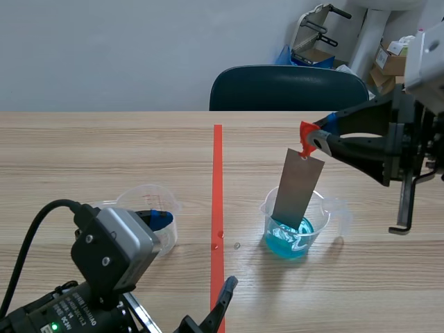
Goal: Do the redox reaction experiment
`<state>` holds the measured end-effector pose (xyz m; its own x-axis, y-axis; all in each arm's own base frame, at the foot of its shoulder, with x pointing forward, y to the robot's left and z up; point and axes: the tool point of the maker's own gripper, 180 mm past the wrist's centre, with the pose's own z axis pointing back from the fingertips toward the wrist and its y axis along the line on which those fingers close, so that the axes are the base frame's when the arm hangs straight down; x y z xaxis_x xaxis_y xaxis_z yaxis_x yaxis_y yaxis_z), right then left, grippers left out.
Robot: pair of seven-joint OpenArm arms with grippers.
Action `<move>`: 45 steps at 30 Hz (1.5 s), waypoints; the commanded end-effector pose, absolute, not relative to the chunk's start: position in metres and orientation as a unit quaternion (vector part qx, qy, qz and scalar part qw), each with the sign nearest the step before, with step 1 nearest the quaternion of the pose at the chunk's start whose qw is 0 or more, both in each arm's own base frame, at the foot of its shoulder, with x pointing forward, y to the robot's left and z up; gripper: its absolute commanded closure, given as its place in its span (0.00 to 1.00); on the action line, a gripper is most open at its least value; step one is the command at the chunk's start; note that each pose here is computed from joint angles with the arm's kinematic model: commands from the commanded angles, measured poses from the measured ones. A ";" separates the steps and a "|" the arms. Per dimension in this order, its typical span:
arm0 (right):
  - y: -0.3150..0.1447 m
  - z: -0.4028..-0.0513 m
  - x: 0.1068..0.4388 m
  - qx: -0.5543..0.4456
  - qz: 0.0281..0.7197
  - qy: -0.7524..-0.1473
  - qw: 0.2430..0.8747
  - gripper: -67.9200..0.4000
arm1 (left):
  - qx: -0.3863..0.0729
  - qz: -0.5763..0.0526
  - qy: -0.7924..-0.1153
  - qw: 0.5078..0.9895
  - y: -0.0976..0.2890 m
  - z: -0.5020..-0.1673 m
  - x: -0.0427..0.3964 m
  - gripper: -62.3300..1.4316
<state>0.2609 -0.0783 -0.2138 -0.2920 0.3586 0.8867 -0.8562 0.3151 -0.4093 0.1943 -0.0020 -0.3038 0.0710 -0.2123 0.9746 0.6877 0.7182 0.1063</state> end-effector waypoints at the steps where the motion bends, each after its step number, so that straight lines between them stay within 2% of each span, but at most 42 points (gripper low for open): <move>1: -0.076 -0.208 0.261 0.219 0.547 -0.599 0.542 0.98 | -0.206 -0.312 -0.613 0.696 -0.006 -0.294 0.196 0.00; 19: -0.075 -0.245 0.249 0.232 0.597 -0.582 0.501 0.98 | -0.206 -0.312 -0.613 0.696 -0.006 -0.294 0.196 0.00; 45: -0.075 -0.245 0.248 0.234 0.596 -0.583 0.500 0.98 | -0.206 -0.312 -0.613 0.696 -0.006 -0.294 0.196 0.00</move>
